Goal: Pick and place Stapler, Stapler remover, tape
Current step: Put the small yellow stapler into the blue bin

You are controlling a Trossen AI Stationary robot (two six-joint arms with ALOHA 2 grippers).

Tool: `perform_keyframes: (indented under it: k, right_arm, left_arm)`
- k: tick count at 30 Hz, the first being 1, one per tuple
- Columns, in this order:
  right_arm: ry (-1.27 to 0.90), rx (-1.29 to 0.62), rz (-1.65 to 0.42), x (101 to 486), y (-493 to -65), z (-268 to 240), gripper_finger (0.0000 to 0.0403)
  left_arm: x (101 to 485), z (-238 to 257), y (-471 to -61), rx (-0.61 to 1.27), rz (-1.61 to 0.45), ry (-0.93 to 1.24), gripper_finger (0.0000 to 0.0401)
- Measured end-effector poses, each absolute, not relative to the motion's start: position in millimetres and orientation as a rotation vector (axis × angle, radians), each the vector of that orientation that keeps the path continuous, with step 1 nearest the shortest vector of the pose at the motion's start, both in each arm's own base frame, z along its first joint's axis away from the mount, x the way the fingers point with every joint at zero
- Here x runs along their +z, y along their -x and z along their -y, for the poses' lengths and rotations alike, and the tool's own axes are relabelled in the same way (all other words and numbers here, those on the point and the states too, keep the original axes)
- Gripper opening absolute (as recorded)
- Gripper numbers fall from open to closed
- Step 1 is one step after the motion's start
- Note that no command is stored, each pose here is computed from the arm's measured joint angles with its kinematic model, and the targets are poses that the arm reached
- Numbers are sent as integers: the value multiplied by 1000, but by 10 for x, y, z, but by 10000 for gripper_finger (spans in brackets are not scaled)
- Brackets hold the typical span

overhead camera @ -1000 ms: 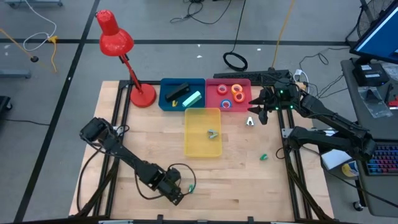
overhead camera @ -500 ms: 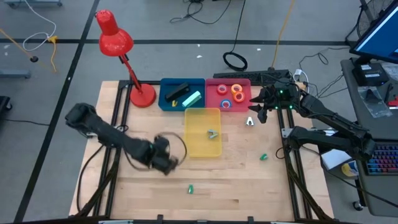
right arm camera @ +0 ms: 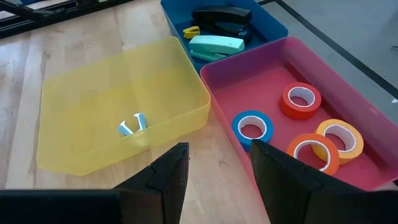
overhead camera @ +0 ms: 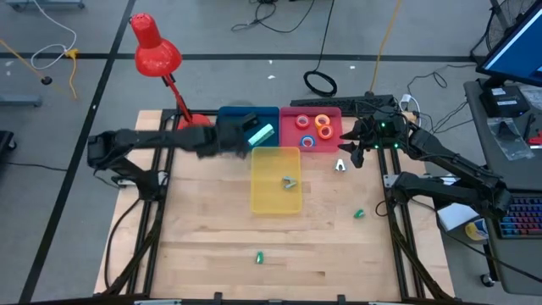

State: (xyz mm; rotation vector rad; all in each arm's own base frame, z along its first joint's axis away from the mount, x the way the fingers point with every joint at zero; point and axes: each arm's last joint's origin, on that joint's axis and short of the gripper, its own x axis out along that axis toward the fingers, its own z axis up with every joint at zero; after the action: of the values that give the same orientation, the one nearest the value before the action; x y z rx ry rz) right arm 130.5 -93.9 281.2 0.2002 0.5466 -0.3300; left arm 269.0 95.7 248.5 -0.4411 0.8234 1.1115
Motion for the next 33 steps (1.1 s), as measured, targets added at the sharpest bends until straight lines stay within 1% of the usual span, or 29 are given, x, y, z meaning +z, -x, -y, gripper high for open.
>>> perform_keyframes:
  k: [3, 6, 10, 17, 22, 27, 30, 33]
  right_arm:
    - [-200, -331, -547, 2812, -1305, 939, 164]
    - [-200, -332, -547, 2812, -1305, 940, 164]
    - [-199, -332, -545, 2813, -1305, 940, 164]
    - [-213, -342, -513, 2838, -1319, 951, 164]
    - [-213, -342, -512, 2838, -1319, 950, 164]
    - [-229, -346, -510, 2839, -1319, 950, 164]
    - [-242, -350, -507, 2839, -1318, 950, 164]
    - [-243, -349, -507, 2838, -1319, 950, 164]
  left_arm:
    - [2440, -1328, -2685, 1092, -812, 459, 46]
    - [2363, -1592, -2692, 1072, -799, 477, 46]
    - [2142, -1779, -2758, 1023, -840, 509, 46]
    - [1777, -1874, -2877, 970, -933, 537, 46]
    - [1697, -1891, -2919, 927, -952, 516, 46]
    - [1705, -1898, -2938, 882, -950, 484, 47]
    - [1706, -1897, -2942, 876, -952, 473, 63]
    - [1706, -1899, -2937, 894, -952, 470, 96]
